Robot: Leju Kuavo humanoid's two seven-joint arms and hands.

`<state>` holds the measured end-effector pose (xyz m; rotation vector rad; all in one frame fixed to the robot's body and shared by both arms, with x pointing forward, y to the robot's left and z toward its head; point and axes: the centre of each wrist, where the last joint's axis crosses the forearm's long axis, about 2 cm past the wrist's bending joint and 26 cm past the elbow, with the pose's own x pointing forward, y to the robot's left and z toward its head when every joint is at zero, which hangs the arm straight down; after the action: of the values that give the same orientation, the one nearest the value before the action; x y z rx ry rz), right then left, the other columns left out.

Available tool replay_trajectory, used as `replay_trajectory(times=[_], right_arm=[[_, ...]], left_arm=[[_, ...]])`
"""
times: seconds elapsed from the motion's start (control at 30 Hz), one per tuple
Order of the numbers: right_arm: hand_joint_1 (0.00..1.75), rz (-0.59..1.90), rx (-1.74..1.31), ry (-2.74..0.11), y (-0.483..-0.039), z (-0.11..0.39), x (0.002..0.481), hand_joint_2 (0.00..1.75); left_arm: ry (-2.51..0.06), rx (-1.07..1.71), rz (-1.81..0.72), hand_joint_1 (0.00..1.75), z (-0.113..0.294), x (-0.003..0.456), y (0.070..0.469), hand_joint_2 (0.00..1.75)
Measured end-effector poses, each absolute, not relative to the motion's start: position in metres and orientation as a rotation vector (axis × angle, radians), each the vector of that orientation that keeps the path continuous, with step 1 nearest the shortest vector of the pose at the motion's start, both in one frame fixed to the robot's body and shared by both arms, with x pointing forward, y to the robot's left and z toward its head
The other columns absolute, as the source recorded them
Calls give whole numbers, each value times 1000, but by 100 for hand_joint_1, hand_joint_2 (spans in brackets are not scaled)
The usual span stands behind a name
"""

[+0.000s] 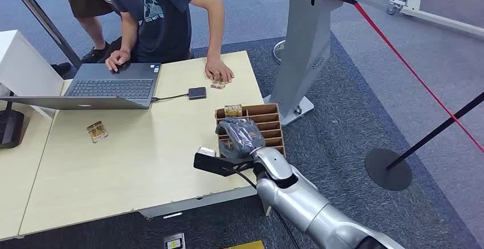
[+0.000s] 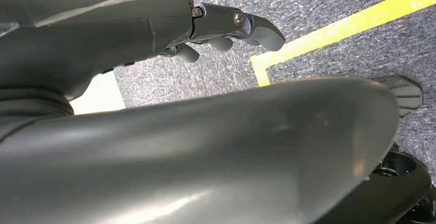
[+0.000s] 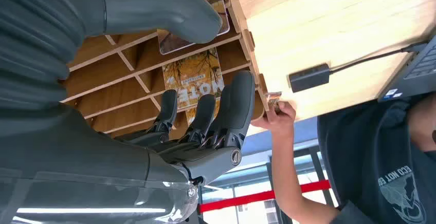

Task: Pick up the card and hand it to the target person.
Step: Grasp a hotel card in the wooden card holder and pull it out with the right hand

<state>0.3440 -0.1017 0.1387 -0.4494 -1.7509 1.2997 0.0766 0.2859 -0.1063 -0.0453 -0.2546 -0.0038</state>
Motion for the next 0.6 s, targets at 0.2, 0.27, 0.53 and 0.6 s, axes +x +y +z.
replay_trajectory(times=[0.2,0.27,0.53,0.6], right_arm=[[89,1304,-455,-1736,-103,137,347,175],[88,1301,-453,-1735,-103,136,349,175],[92,1296,-446,-1719,-103,132,353,175],[93,1297,-446,-1712,-103,131,353,175]], left_arm=[[-254,-45,-3,0,-106,77,286,0],[-254,-44,-2,0,-106,77,286,0],[-254,-41,7,0,-106,77,286,0],[-254,-41,8,0,-106,77,286,0]])
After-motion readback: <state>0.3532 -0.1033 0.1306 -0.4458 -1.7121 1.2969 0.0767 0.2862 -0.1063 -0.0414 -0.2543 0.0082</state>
